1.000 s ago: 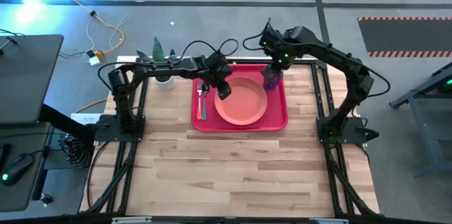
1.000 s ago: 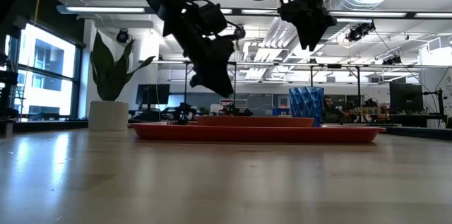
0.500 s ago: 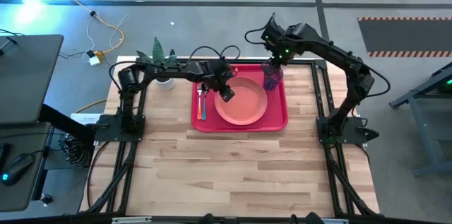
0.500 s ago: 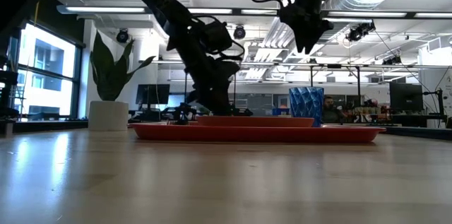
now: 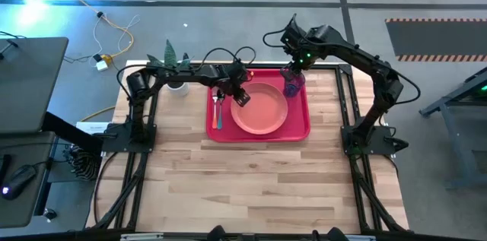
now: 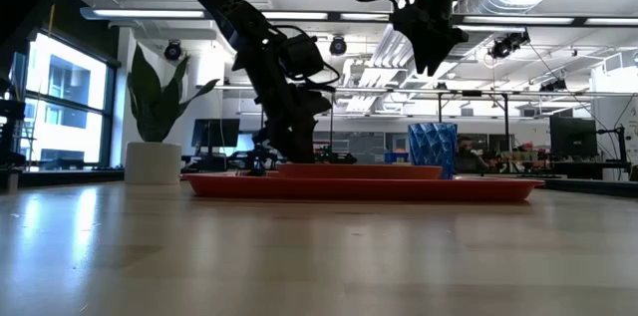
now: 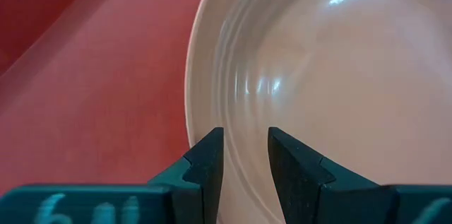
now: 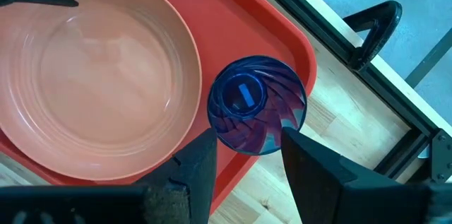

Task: Pick and place plate/cup/fork/spoon on tray
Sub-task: Adjust the orange plate on the pink tray, then return to Home Position

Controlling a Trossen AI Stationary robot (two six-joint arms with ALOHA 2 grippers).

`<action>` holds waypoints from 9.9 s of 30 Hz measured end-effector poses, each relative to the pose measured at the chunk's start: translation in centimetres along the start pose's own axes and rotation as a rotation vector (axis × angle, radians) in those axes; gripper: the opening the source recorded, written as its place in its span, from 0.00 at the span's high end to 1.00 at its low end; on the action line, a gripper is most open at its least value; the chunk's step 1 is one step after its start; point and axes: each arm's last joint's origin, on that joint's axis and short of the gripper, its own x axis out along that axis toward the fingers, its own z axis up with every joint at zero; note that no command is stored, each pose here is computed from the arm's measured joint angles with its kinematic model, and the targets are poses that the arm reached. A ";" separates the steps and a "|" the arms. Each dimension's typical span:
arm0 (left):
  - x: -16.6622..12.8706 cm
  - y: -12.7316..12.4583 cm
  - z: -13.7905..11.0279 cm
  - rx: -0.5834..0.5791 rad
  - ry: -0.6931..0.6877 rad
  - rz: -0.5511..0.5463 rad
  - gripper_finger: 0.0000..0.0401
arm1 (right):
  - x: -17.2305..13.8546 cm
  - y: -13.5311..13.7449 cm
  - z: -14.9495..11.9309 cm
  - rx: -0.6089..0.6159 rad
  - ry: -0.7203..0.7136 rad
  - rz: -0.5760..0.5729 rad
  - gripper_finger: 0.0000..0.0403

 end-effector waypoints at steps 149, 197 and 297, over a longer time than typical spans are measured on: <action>-15.8 3.5 -25.1 -0.172 -0.829 -0.478 0.74 | 4.9 1.3 -25.9 -0.296 -0.992 1.044 0.63; -15.6 4.0 -25.5 0.247 -1.112 -0.185 0.74 | 10.9 1.5 -28.8 -0.220 -0.907 1.043 0.63; -14.8 4.1 -25.9 0.204 -1.020 -0.187 0.74 | 10.9 1.5 -28.8 -0.220 -0.906 1.043 0.63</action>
